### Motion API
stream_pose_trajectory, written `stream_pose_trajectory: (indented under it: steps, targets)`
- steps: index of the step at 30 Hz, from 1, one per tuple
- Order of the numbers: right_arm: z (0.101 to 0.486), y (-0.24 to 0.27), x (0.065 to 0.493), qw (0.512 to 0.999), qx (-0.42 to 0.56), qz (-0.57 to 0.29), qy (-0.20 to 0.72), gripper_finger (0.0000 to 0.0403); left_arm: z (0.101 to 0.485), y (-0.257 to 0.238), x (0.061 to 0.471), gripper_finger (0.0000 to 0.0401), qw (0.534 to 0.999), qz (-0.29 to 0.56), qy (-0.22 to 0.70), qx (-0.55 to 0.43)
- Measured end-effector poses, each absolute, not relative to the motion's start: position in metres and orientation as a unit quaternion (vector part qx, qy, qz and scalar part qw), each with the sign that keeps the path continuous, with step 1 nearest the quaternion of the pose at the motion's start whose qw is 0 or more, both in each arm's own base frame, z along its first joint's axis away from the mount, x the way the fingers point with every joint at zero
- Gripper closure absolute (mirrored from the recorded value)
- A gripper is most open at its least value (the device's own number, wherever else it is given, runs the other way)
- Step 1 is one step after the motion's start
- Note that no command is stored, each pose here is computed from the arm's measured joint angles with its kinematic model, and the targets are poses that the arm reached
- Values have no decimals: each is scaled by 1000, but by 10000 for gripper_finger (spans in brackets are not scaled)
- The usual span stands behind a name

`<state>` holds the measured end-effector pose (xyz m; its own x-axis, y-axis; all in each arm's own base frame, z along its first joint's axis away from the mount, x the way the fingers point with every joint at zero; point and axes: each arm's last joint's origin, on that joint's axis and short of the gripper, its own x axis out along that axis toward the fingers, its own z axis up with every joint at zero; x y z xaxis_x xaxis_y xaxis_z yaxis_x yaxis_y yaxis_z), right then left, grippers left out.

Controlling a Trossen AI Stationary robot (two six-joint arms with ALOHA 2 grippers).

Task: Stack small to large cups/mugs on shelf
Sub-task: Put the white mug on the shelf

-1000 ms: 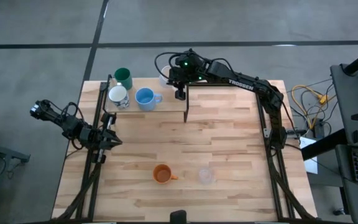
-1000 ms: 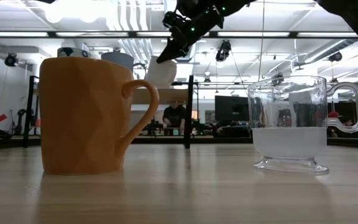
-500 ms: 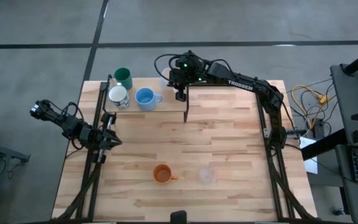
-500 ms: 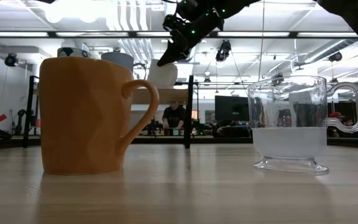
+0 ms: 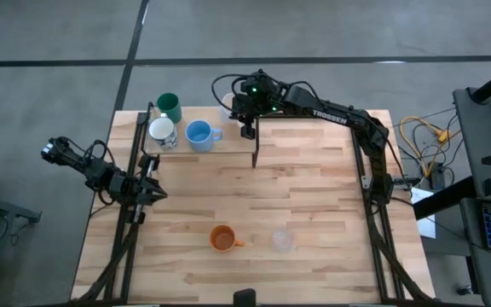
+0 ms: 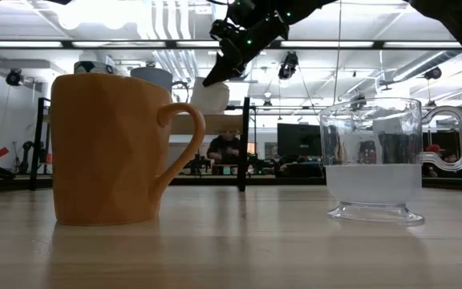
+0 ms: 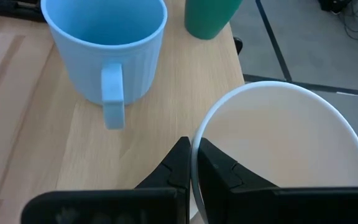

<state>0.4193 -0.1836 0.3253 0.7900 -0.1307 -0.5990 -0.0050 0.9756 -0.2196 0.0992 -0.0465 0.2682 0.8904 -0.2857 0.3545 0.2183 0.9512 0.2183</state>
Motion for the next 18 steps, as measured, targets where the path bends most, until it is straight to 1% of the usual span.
stream_pose_trajectory:
  steps: [18]
  targets:
    - [321, -184, 419, 939, -99, -33, 328, 390, 268, -46, 99, 401, 968, -130, -195, 87]
